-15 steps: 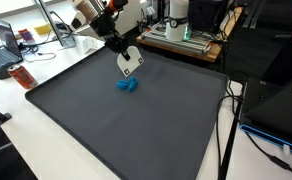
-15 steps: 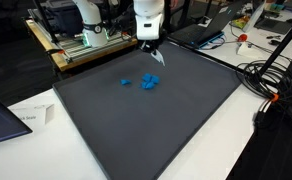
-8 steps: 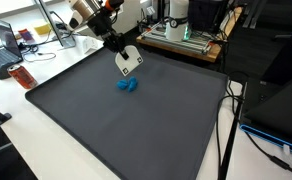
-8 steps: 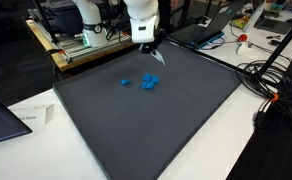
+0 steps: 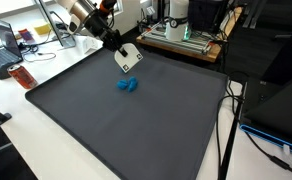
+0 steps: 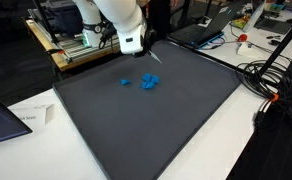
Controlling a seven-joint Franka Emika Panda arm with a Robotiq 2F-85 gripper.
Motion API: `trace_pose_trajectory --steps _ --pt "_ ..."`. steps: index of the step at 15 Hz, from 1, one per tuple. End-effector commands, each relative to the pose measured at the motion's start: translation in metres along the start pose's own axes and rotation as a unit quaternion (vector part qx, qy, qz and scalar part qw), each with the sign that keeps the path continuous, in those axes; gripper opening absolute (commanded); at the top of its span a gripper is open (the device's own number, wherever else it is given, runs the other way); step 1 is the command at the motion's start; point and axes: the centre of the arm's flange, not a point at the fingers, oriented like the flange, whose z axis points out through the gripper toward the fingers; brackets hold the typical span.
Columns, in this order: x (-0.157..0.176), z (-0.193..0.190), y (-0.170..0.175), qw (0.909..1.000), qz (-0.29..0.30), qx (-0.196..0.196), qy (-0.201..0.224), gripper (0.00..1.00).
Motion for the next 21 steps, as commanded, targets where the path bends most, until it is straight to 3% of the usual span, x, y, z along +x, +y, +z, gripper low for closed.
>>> trace_pose_trajectory --steps 1,11,21 --pt "-0.011 -0.012 0.008 0.9996 -0.007 0.027 -0.006 0.01" --pt "-0.026 -0.045 0.036 0.999 0.014 0.038 0.018 0.01" --pt "-0.018 -0.046 0.081 0.9964 0.027 0.076 0.027 0.01"
